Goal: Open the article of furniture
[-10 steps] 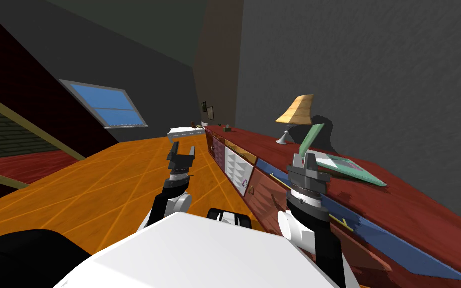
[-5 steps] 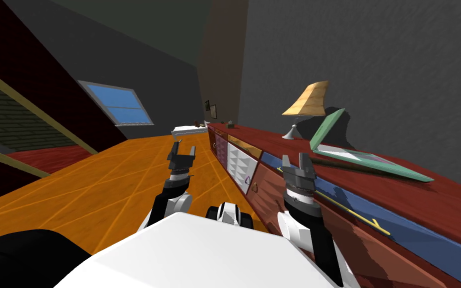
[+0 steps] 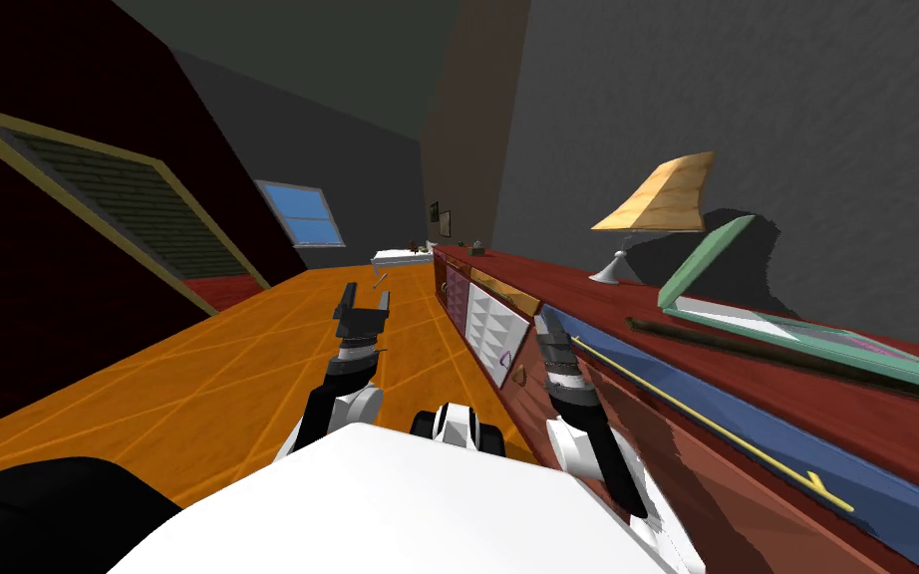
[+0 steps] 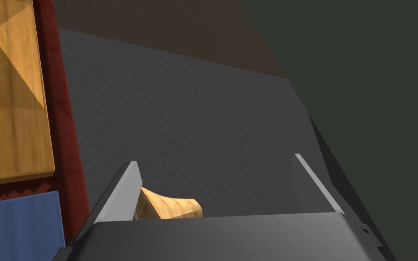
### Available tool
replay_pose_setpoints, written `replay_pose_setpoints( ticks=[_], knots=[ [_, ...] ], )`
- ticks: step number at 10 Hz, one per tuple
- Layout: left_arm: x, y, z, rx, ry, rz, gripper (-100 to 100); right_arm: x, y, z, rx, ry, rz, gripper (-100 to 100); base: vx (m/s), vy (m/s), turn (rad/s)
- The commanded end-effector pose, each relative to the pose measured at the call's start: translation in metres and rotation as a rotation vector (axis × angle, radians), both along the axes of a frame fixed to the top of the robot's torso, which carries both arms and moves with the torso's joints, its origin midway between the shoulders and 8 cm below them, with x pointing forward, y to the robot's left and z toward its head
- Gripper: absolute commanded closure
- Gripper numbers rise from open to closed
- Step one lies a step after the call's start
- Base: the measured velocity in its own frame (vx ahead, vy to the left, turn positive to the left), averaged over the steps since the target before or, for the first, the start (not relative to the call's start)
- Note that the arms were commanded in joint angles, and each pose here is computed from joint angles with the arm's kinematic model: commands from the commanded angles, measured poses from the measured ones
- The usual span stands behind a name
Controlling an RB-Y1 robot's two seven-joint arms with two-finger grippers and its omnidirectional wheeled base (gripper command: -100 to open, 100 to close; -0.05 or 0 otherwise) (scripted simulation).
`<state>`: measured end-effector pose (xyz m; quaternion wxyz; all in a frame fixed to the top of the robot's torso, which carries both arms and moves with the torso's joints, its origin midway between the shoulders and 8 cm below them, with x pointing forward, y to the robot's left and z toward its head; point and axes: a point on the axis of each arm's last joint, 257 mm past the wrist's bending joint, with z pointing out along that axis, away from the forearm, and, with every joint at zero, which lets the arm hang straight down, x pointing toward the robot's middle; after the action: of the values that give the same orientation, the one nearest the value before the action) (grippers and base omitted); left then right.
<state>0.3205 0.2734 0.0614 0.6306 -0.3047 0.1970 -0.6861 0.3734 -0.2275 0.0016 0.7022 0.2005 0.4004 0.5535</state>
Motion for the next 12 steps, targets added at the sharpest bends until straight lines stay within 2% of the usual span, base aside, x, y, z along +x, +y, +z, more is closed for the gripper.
replay_pose_setpoints(
  ticks=[1, 3, 4, 5, 6, 7, 8, 9, 10, 11, 12],
  knots=[
    [0.0, 0.0, 0.0, 0.0, 0.0, 0.0, 0, 0.019, 0.017, -0.033, -0.089, 0.086, 0.01, -100, -0.067, 0.026, 0.272],
    [0.0, 0.0, 0.0, 0.0, 0.0, 0.0, 0, 0.036, 0.035, -0.075, -0.213, 0.177, 0.024, -100, -0.121, 0.032, 0.399],
    [0.0, 0.0, 0.0, 0.0, 0.0, 0.0, 0, 0.038, 0.034, -0.079, -0.214, 0.186, 0.022, -100, -0.097, 0.02, 0.106],
    [0.0, 0.0, 0.0, 0.0, 0.0, 0.0, 0, 0.045, 0.042, -0.101, -0.283, 0.231, 0.027, -100, -0.081, 0.036, 0.224],
    [0.0, 0.0, 0.0, 0.0, 0.0, 0.0, 0, 0.045, 0.041, -0.104, -0.284, 0.237, 0.026, -100, -0.057, 0.028, 0.167],
    [0.0, 0.0, 0.0, 0.0, 0.0, 0.0, 0, 0.051, 0.048, -0.124, -0.358, 0.275, 0.032, -100, -0.064, 0.032, 0.332],
    [0.0, 0.0, 0.0, 0.0, 0.0, 0.0, 0, 0.052, 0.046, -0.13, -0.36, 0.287, 0.029, -100, -0.063, 0.028, 0.153],
    [0.0, 0.0, 0.0, 0.0, 0.0, 0.0, 0, 0.056, 0.051, -0.152, -0.439, 0.327, 0.033, -100, -0.077, 0.038, 0.257],
    [0.0, 0.0, 0.0, 0.0, 0.0, 0.0, 0, 0.057, 0.05, -0.157, -0.441, 0.336, 0.031, -100, -0.061, 0.034, 0.164],
    [0.0, 0.0, 0.0, 0.0, 0.0, 0.0, 0, 0.06, 0.053, -0.178, -0.525, 0.37, 0.034, -100, -0.083, 0.042, 0.274],
    [0.0, 0.0, 0.0, 0.0, 0.0, 0.0, 0, 0.061, 0.05, -0.185, -0.528, 0.385, 0.032, -100, -0.073, 0.036, 0.148]
  ],
)
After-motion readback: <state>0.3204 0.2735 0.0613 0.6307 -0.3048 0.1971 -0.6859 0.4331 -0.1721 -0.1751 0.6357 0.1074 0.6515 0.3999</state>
